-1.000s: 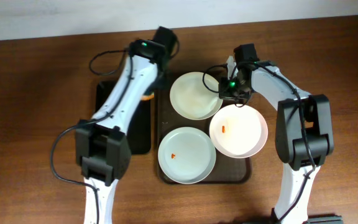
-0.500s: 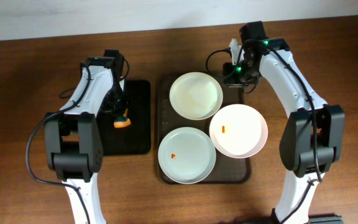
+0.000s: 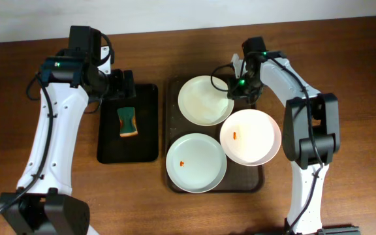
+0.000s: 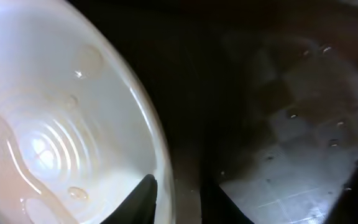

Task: Clean dirty plates on tray and stack at the side
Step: 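Return the sponge to the black tray with the left gripper, then lift the cleaned plate with the right gripper and place it right of tray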

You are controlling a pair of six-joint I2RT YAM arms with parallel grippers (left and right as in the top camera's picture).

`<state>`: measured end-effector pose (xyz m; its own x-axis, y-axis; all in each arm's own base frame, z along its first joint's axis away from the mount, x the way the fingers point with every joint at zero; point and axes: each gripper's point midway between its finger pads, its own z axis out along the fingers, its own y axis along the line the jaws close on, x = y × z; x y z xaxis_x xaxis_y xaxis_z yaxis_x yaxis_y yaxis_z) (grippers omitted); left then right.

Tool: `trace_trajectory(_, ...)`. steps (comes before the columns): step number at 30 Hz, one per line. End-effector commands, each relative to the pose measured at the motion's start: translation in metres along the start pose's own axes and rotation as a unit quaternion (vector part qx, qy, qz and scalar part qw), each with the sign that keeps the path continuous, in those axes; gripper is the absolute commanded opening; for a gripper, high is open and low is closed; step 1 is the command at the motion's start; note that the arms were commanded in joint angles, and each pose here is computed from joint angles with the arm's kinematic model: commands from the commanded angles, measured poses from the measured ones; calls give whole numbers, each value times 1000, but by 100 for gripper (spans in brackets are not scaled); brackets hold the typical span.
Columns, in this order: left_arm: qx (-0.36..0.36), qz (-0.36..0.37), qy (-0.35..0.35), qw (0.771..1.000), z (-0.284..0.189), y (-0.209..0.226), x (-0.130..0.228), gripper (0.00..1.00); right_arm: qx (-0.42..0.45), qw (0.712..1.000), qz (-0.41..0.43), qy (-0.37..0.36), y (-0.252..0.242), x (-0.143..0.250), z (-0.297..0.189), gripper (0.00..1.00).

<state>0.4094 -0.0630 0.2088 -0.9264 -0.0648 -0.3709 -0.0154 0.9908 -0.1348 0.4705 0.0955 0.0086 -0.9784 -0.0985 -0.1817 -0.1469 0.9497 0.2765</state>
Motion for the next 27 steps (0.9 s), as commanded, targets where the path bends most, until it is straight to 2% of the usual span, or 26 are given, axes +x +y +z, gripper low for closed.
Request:
trace_trajectory(1, 3, -1, -4, 1000, -3, 1, -1, 96, 4, 1000, 1, 17, -1, 10, 6, 17)
trace_trajectory(2, 3, -1, -4, 1000, -3, 1, -1, 95, 4, 1000, 1, 18, -1, 11, 7, 15)
trace_trajectory(3, 3, -1, -3, 1000, -3, 1, -1, 95, 4, 1000, 1, 18, -1, 11, 8, 4)
trace_trajectory(5, 3, -1, -3, 1000, -5, 1, 0, 91, 4, 1000, 7, 11, 0, 7, 6, 4)
trace_trajectory(8, 1, 9, -23, 1000, -21, 1, -1, 89, 4, 999, -5, -36, 10, -15, -31, 4)
trace_trajectory(11, -25, 10, -66, 997, -52, 10, -6, 93, 2, 996, -26, -87, 31, -29, -80, 4)
trace_trajectory(12, -38, 9, -81, 996, -62, 15, -7, 100, 1, 993, -39, -107, 43, -32, -100, 4)
trace_trajectory(15, -52, 8, -93, 994, -70, 19, -8, 100, 60, 985, -75, -146, 63, -36, -132, 4)
trace_trajectory(19, -52, 8, -88, 995, -70, 20, -5, 100, 106, 974, -129, -152, 102, -30, -130, 4)
trace_trajectory(24, -53, 8, -85, 995, -70, 20, -4, 100, 69, 959, -207, -182, 187, -26, -117, 4)
trace_trajectory(27, -53, 8, -81, 995, -70, 20, -2, 100, 133, 940, -229, -215, 204, -33, -106, 4)
